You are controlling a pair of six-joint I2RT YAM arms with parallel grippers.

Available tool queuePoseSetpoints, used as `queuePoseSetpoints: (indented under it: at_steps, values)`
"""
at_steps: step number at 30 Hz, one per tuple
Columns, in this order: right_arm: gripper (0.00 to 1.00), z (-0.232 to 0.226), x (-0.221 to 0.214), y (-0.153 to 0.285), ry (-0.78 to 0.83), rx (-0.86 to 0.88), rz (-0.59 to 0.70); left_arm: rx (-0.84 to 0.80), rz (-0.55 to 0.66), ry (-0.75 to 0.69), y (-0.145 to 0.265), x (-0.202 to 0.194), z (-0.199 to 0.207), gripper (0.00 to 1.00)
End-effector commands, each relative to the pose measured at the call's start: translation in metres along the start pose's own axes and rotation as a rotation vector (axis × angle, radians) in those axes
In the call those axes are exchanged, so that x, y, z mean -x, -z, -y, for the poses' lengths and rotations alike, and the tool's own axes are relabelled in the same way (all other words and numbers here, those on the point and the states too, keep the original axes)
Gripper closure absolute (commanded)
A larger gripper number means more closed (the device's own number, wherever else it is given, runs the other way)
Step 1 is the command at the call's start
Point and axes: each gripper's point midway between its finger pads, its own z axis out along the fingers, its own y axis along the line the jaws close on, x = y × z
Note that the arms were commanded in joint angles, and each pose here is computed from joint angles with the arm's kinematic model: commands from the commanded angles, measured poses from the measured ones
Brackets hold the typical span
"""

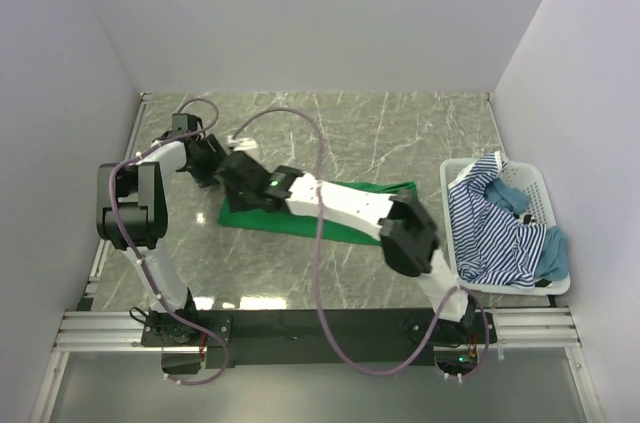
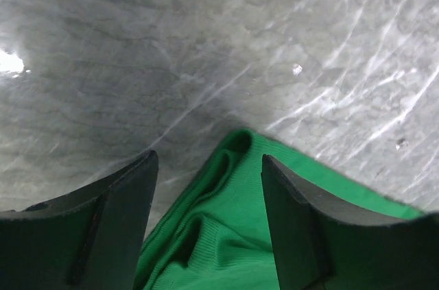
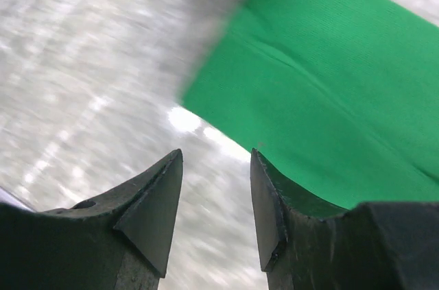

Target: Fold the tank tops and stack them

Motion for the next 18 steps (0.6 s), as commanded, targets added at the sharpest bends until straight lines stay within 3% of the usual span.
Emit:
queuePoseSetpoints:
  at_steps: [1,12,18]
  values:
    - [0.49,-0.016,-0.015,-0.033,0.022,-0.062,0.002,-0.071,0.024,-0.083,0.005,0.015,0.018,0.32]
    - [0.48,-0.027,-0.031,-0.085,-0.015,-0.113,0.137,-0.077,-0.005,-0.086,0.004,0.005,0.014,0.31]
    - [0.48,-0.037,-0.022,-0.067,-0.005,-0.125,0.241,-0.056,-0.003,-0.09,0.004,0.005,0.01,0.32]
